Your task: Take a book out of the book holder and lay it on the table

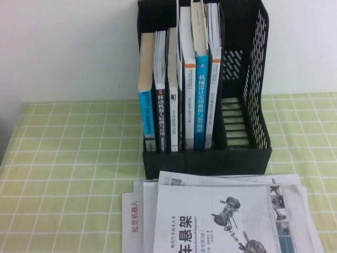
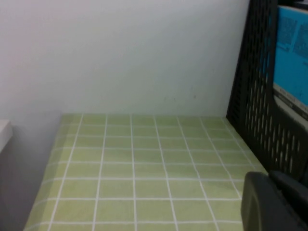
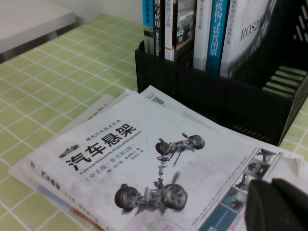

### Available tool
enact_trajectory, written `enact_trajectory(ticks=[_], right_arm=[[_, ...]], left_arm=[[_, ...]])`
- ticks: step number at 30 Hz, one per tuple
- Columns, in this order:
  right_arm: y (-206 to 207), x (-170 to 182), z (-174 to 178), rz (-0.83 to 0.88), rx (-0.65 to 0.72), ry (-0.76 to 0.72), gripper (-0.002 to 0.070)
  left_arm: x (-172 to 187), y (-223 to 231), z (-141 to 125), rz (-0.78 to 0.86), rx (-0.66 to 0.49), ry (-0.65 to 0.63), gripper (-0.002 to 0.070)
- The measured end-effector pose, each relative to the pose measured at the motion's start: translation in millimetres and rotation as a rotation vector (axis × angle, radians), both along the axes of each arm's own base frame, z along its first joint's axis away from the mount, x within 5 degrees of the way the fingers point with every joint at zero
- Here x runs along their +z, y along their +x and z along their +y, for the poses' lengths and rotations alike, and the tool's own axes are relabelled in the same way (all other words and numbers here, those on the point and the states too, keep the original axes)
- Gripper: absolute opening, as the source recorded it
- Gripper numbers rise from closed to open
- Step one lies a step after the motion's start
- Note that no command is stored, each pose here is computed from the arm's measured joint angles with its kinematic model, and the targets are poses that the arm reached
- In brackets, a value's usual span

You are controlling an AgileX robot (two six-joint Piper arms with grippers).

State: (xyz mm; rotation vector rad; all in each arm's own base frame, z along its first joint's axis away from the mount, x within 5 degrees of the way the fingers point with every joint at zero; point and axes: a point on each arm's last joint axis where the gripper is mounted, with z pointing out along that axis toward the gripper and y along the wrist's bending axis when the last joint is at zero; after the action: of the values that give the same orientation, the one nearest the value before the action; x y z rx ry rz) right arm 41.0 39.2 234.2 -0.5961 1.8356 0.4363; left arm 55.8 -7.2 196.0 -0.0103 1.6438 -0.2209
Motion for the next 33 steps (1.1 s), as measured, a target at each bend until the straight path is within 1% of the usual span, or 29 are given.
enact_trajectory(ticks=[10, 16, 33], right_arm=[[0, 0, 0, 0.000, 0.000, 0.000, 0.0000], [0, 0, 0, 0.000, 0.000, 0.000, 0.0000], [0, 0, 0, 0.000, 0.000, 0.000, 0.0000]], left_arm=[[-23, -4, 1, 0.226, 0.014, -0.007, -0.0003], [-24, -4, 1, 0.223, -0.005, 0.085, -0.0003], [-24, -4, 1, 0.221, -0.007, 0.100, -0.0003]])
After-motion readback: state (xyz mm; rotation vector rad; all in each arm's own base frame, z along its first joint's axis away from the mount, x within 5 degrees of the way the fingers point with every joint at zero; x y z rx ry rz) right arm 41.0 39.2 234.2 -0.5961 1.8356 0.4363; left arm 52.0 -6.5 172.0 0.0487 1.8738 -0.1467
